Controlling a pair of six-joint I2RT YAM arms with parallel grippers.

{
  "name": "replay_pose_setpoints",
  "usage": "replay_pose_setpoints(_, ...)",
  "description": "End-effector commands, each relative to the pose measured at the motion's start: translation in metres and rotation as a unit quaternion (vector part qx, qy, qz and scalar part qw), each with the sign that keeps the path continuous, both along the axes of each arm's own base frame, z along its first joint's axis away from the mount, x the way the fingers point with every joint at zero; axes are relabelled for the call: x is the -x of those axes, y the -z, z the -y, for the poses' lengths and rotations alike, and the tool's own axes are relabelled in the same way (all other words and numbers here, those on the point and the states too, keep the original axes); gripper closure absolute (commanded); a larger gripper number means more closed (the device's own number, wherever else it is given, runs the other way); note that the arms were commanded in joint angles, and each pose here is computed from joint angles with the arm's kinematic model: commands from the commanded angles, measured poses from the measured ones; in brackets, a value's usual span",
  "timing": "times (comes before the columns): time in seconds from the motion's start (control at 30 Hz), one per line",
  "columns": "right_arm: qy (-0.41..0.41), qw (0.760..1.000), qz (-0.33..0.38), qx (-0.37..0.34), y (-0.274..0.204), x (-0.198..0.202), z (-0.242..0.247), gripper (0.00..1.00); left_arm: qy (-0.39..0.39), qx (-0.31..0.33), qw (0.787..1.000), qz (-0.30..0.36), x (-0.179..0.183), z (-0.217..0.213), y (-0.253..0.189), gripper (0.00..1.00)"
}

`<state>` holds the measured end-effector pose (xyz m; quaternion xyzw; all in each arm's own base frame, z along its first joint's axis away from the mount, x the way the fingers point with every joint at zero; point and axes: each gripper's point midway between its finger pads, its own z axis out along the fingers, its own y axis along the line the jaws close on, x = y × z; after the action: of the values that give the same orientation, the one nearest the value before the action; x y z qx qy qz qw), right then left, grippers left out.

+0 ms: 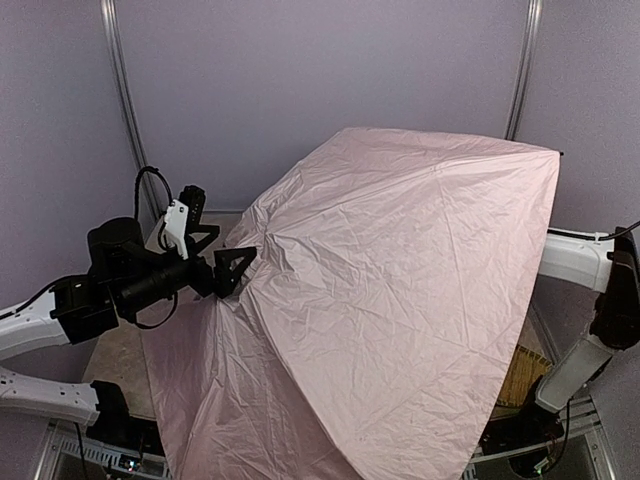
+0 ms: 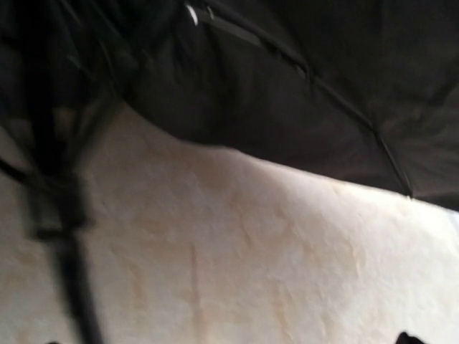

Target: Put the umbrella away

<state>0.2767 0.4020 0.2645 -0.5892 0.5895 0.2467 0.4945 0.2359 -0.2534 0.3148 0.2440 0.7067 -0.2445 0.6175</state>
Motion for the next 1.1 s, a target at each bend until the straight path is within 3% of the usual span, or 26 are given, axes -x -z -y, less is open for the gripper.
replay_pose_setpoints(0.0, -0.013, 0.999, 0.005, 0.052, 0.025, -0.02, 0.002, 0.0, -0.027, 0.017, 0.999, 0.01, -0.006, -0.014, -0.013, 0.02)
replay_pose_setpoints(0.47, -0.074, 0.987, -0.086, 0.112, 0.104, -0.012, -0.016, 0.05, -0.03, 0.012, 0.999, -0.003, -0.018, -0.011, 0.0, 0.02)
replay_pose_setpoints(0.73, 0.046, 0.991, -0.085, 0.092, 0.049, -0.037, 0.002, 0.05, -0.051, -0.024, 0.998, -0.028, -0.061, -0.015, 0.021, 0.02)
replay_pose_setpoints(0.9, 0.072, 0.99, -0.106, 0.051, 0.029, -0.011, 0.029, 0.0, -0.078, -0.042, 0.995, -0.042, -0.087, -0.022, 0.023, 0.03)
replay_pose_setpoints(1.07, 0.065, 0.989, -0.121, 0.053, 0.041, 0.011, 0.048, 0.0, -0.097, -0.042, 0.994, -0.034, -0.098, -0.03, 0.015, 0.03)
